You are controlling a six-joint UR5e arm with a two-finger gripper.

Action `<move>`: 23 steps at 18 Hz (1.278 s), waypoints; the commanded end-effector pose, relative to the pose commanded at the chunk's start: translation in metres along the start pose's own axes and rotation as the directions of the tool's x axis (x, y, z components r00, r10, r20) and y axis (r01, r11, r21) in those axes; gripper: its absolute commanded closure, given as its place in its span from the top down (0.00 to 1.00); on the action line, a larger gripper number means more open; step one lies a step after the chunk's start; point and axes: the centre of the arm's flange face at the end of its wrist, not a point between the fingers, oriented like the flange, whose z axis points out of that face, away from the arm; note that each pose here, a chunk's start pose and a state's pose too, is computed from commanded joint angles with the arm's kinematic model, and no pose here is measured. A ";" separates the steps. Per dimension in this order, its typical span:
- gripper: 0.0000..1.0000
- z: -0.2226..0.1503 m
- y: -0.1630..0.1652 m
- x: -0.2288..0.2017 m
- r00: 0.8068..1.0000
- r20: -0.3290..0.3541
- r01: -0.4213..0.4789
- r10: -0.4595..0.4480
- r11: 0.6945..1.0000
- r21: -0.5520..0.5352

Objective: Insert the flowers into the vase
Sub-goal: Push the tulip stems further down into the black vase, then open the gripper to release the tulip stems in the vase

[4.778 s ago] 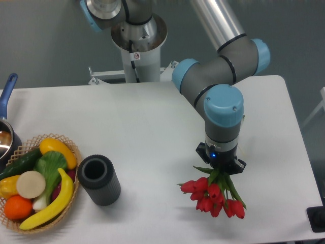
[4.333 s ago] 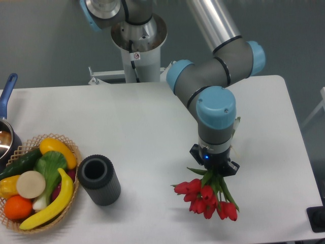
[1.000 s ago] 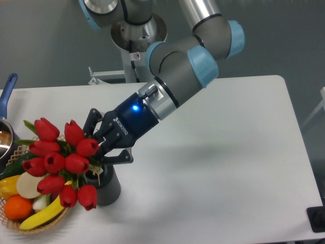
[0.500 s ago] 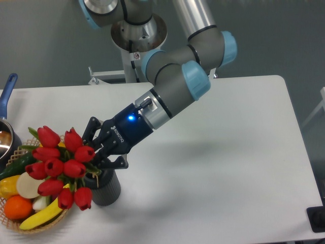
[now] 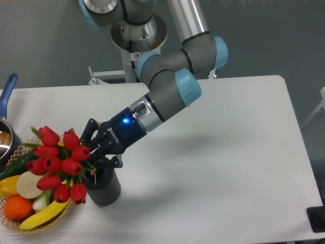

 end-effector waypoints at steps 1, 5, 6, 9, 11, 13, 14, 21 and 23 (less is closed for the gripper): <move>0.18 0.001 0.003 -0.001 1.000 -0.001 -0.008 0.008 1.000 -0.002; 0.19 0.007 0.014 -0.003 1.000 -0.010 -0.004 0.004 1.000 -0.007; 0.21 0.008 0.017 -0.003 1.000 -0.012 0.001 -0.002 1.000 -0.008; 0.23 0.010 0.027 0.001 1.000 -0.018 0.001 -0.001 1.000 -0.011; 0.24 0.010 0.037 0.006 1.000 -0.021 -0.016 0.016 1.000 -0.012; 0.26 0.008 0.047 0.009 0.999 -0.022 -0.024 0.024 1.000 -0.014; 0.27 0.007 0.050 0.010 1.000 -0.020 -0.023 0.023 1.000 -0.014; 0.38 0.000 0.061 0.010 1.000 -0.009 -0.012 0.011 1.000 -0.015; 0.47 -0.003 0.063 0.009 1.000 -0.005 -0.005 0.005 1.000 -0.016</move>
